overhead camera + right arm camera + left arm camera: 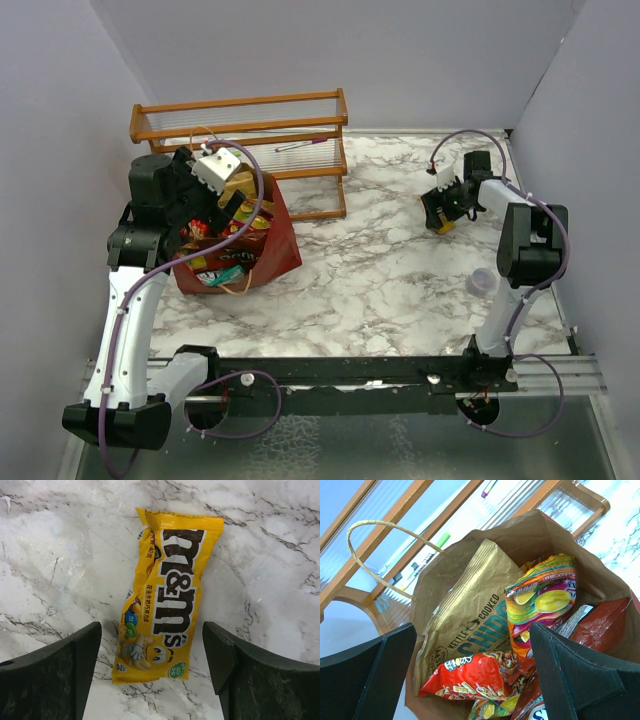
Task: Place the snacks into the paper bag
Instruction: Pick up the snack from the center of the board.
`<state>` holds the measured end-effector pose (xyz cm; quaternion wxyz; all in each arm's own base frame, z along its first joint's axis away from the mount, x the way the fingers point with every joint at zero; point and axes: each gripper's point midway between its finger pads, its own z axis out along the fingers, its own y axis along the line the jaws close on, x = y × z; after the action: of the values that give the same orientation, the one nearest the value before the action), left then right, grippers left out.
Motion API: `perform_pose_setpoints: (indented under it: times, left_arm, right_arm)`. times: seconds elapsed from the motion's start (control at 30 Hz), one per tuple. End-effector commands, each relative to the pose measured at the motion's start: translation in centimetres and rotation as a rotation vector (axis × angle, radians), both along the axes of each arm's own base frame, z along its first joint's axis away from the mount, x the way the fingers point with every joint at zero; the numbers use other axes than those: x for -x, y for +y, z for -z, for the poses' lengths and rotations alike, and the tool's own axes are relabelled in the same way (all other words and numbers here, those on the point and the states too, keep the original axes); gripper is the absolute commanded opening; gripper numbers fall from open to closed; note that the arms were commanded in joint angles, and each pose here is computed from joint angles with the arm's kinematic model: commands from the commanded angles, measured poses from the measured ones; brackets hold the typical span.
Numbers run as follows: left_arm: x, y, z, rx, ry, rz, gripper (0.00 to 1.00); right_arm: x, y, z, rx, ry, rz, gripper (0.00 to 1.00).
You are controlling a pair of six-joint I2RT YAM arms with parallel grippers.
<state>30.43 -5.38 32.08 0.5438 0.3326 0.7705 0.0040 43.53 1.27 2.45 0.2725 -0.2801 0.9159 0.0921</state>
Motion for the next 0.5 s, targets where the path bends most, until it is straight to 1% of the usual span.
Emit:
perform_pose_setpoints:
  times: [0.0, 0.13, 0.33, 0.47]
  left_arm:
    - [0.3, -0.5, -1.3, 0.016, -0.043, 0.035, 0.99]
    - [0.2, -0.7, -2.0, 0.042, -0.057, 0.028, 0.99]
    - [0.2, -1.9, -3.3, 0.123, -0.063, 0.055, 0.99]
    - [0.4, -2.7, -4.0, 0.17, -0.066, 0.08, 0.99]
  right_arm:
    - [-0.1, 0.2, 0.4, -0.026, 0.022, -0.029, 0.8]
    - [0.2, 0.2, 0.5, -0.025, 0.031, -0.033, 0.74]
    - [0.6, 0.3, 0.2, -0.028, 0.03, -0.034, 0.56]
    - [1.1, 0.6, -0.3, -0.037, 0.026, -0.039, 0.45]
